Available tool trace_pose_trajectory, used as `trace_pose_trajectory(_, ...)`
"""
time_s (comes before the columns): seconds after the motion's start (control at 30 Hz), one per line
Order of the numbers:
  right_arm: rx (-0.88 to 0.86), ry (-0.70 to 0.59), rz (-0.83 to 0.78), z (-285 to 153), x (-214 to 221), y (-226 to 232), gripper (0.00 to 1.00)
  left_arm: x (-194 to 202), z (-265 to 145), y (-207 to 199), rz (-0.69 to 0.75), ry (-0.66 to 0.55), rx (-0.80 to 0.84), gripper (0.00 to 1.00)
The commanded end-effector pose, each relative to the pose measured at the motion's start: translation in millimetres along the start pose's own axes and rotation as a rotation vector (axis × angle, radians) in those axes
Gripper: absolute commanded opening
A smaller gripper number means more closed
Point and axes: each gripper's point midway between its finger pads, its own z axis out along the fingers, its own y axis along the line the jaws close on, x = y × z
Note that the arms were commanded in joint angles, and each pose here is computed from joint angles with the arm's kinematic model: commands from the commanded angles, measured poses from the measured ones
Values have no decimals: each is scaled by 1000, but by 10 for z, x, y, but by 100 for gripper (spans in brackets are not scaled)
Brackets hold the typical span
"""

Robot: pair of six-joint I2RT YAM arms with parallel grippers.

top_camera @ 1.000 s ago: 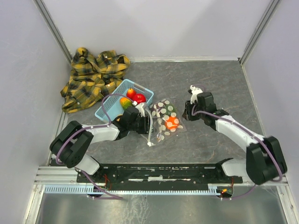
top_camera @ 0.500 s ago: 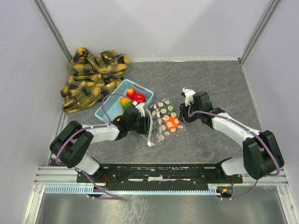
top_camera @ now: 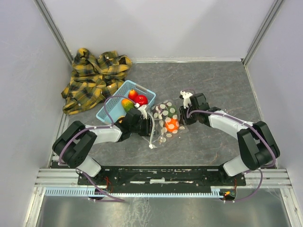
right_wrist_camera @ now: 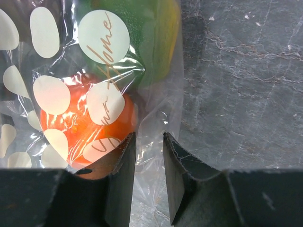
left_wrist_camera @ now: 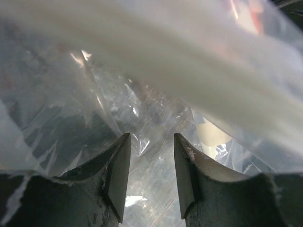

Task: Open the zip-top bag and remove the fake food
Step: Pick up the fake fruit from the zipper food storage bag.

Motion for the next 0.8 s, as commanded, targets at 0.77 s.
trace_pose_trajectory(0.77,-132,-73,-95,58,-307,436,40,-284,-82,-638,67,-104,275,63)
